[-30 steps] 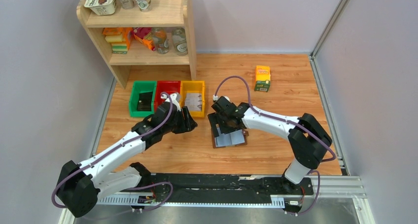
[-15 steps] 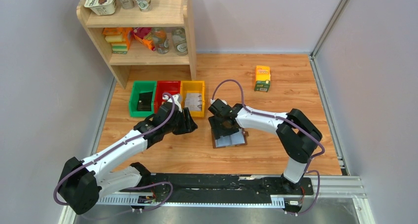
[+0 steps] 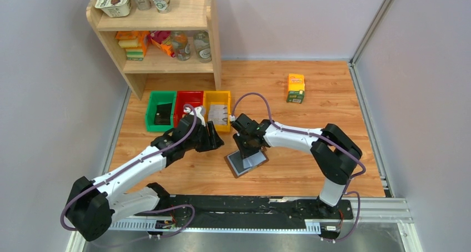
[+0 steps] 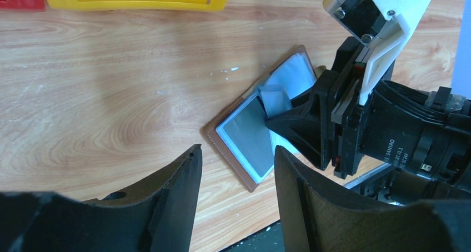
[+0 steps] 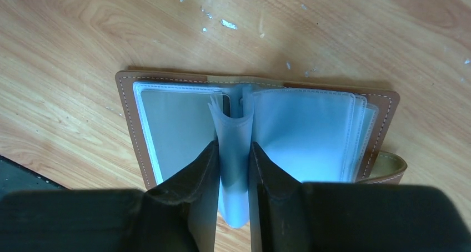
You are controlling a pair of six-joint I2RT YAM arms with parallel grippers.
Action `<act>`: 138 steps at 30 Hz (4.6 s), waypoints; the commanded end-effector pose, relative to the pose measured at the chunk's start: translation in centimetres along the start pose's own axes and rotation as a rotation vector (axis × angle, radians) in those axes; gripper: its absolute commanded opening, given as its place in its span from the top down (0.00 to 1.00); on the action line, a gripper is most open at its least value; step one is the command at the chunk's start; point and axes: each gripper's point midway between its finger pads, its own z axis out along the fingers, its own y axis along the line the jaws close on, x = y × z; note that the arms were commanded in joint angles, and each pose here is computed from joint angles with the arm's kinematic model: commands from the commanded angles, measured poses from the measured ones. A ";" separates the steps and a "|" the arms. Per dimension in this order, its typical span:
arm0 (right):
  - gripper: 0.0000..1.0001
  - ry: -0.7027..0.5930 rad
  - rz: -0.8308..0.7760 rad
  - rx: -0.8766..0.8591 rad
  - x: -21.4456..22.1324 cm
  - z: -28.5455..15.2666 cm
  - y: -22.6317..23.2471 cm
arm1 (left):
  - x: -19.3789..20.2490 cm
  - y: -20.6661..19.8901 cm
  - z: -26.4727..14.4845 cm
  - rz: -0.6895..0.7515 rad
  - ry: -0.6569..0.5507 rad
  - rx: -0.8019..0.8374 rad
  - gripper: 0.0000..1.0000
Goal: Take the credit cards out of the card holder
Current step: Remove the credit card from the card holder.
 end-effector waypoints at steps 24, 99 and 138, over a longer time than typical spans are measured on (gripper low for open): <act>0.81 -0.068 0.107 -0.098 -1.4 0.2 -0.6 | 8.4 -2.6 10.0 -0.157 0.409 0.072 0.76; 0.70 -0.153 0.294 -0.528 -2.1 -0.8 -0.8 | 5.0 -3.6 6.6 0.163 0.391 -0.074 0.66; 0.71 -0.250 0.388 -0.352 -2.4 -2.1 -4.1 | 4.6 -3.5 9.0 0.234 0.426 -0.100 0.78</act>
